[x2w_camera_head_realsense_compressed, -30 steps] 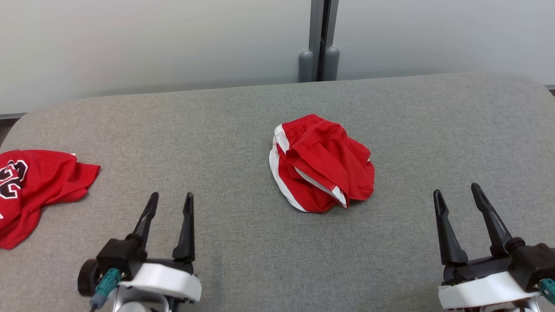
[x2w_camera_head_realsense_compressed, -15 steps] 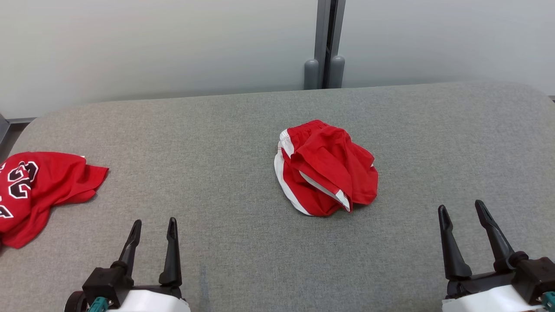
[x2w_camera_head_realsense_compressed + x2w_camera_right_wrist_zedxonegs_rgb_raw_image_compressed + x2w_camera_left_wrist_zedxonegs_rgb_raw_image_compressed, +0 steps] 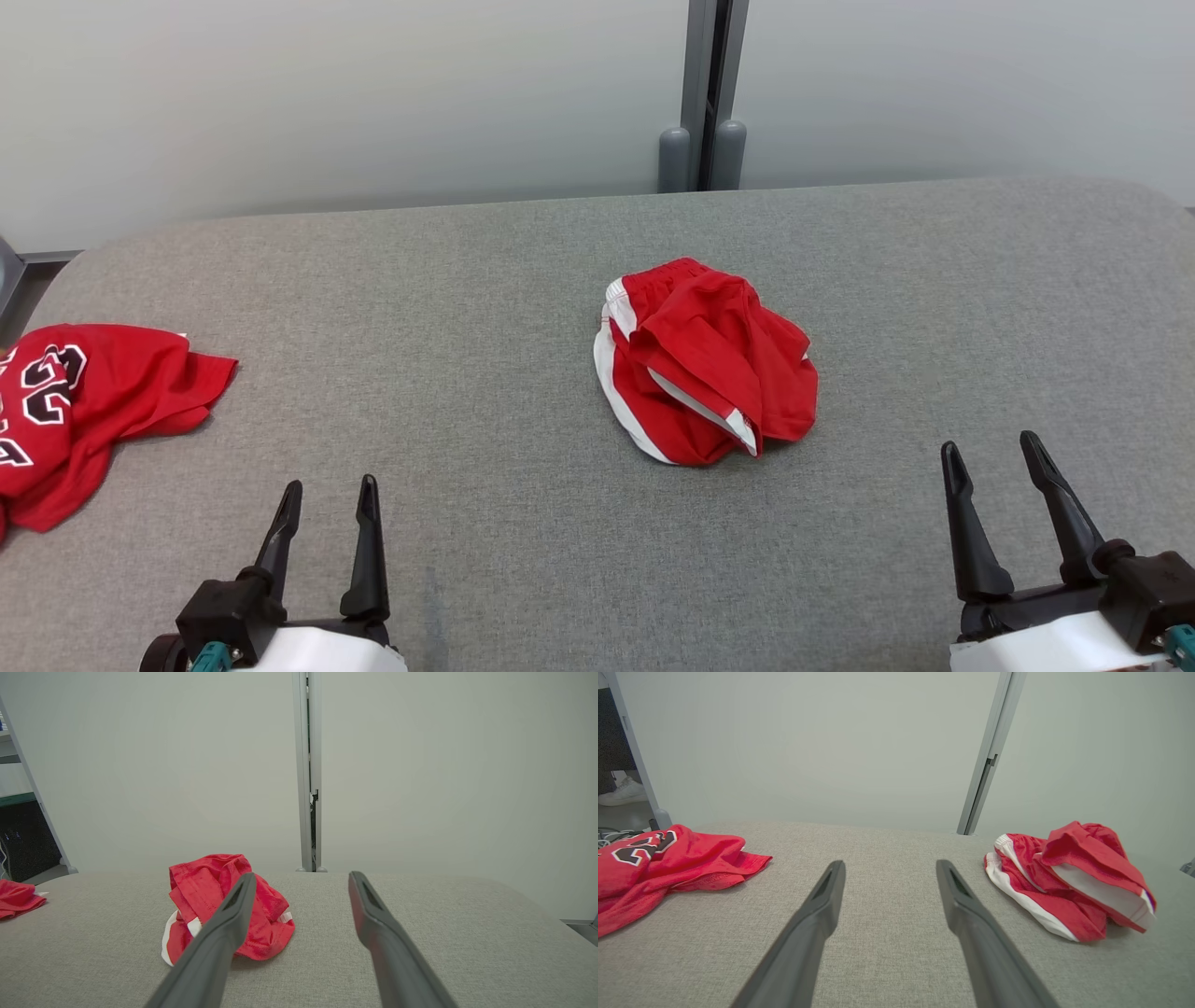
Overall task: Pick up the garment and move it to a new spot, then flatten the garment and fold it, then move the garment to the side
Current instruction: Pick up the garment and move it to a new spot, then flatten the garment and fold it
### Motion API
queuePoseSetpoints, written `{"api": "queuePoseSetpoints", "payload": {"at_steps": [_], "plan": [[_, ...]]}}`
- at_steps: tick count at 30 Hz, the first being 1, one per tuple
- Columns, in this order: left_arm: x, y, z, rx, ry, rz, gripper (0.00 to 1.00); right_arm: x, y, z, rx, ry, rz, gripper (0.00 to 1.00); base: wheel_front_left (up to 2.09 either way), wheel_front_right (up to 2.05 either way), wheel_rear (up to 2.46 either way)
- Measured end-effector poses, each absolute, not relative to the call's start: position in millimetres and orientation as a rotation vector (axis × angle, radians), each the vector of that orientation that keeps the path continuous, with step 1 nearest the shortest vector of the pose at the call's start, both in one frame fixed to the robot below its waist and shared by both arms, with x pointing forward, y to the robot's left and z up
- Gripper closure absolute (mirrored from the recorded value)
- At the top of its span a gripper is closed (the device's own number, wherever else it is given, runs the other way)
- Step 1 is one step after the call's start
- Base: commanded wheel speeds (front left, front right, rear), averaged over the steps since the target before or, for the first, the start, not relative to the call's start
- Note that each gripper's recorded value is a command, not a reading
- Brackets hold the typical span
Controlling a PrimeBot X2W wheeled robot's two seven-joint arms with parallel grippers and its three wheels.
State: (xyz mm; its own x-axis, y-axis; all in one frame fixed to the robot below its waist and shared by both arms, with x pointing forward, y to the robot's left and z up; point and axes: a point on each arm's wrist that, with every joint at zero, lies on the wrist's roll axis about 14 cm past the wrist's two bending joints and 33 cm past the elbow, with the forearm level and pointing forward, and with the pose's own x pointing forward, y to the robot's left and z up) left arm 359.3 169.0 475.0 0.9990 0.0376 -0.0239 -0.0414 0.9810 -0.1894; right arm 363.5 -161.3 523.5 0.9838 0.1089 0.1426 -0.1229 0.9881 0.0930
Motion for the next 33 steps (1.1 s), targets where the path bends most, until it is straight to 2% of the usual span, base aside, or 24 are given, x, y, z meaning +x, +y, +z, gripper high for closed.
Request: {"api": "queuePoseSetpoints", "payload": {"at_steps": [33], "plan": [[359.3, 173.8, 468.7, -0.188, 0.039, 0.056, 0.00, 369.7, -156.2, 521.8, 0.103, -0.133, 0.132, 0.00, 0.00, 0.00, 0.00]]}}
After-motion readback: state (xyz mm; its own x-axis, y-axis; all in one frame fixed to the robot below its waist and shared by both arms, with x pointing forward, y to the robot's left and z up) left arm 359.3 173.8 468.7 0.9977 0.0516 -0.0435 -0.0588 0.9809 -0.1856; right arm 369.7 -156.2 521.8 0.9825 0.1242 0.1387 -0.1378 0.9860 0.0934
